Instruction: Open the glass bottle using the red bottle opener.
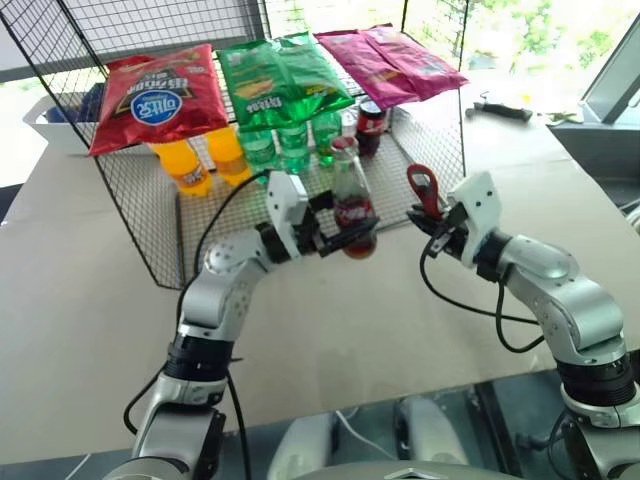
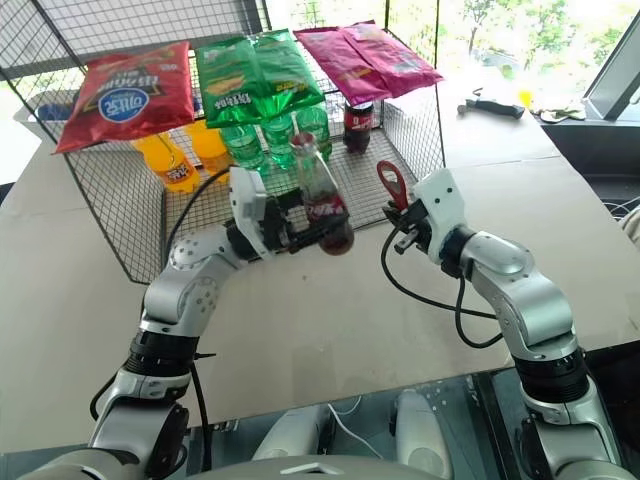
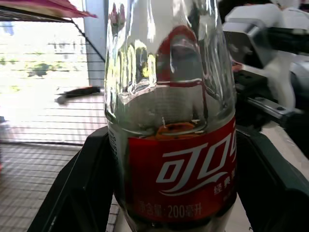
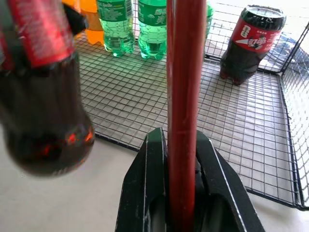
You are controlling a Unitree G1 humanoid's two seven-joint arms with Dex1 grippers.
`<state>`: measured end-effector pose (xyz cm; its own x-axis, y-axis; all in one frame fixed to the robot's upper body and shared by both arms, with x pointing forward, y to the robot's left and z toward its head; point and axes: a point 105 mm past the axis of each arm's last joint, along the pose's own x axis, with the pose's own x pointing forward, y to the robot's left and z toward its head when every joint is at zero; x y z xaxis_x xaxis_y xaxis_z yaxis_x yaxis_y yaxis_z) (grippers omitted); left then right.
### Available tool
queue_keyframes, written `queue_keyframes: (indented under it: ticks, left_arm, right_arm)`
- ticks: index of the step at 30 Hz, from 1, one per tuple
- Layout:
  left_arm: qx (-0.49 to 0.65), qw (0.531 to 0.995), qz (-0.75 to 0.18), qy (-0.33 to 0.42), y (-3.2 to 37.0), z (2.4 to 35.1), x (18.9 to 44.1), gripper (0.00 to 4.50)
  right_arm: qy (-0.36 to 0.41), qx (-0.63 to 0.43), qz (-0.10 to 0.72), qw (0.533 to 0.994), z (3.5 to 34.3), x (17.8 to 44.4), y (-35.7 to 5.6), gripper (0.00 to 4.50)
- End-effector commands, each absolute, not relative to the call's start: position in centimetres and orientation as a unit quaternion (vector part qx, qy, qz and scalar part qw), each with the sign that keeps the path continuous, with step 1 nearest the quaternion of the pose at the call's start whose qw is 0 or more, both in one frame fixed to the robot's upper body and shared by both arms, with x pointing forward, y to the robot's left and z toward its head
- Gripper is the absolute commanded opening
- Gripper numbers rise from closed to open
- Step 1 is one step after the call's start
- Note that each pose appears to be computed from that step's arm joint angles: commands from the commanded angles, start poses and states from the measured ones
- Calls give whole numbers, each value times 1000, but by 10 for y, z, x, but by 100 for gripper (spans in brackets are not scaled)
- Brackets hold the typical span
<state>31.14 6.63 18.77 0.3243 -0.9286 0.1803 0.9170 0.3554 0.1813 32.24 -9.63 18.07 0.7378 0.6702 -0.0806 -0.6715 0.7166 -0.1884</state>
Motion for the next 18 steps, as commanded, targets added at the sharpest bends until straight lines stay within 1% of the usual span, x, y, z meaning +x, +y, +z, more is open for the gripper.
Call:
queue_keyframes:
  ticks: [1,9,17,18]
  left_arm:
    - [37,803,-573,-162,62,193,307,278]
    - [66,797,-586,-126,60,161,302,278]
    - [69,792,-597,-106,60,146,296,278]
    - [74,791,-598,-105,60,146,295,328]
  right_arm:
    - [-33,-112,354,928,200,319,-99,0]
    - [-34,-118,339,933,202,319,-106,0]
    - [-38,-124,329,935,205,323,-112,0]
    - [-38,-124,329,935,205,323,-112,0]
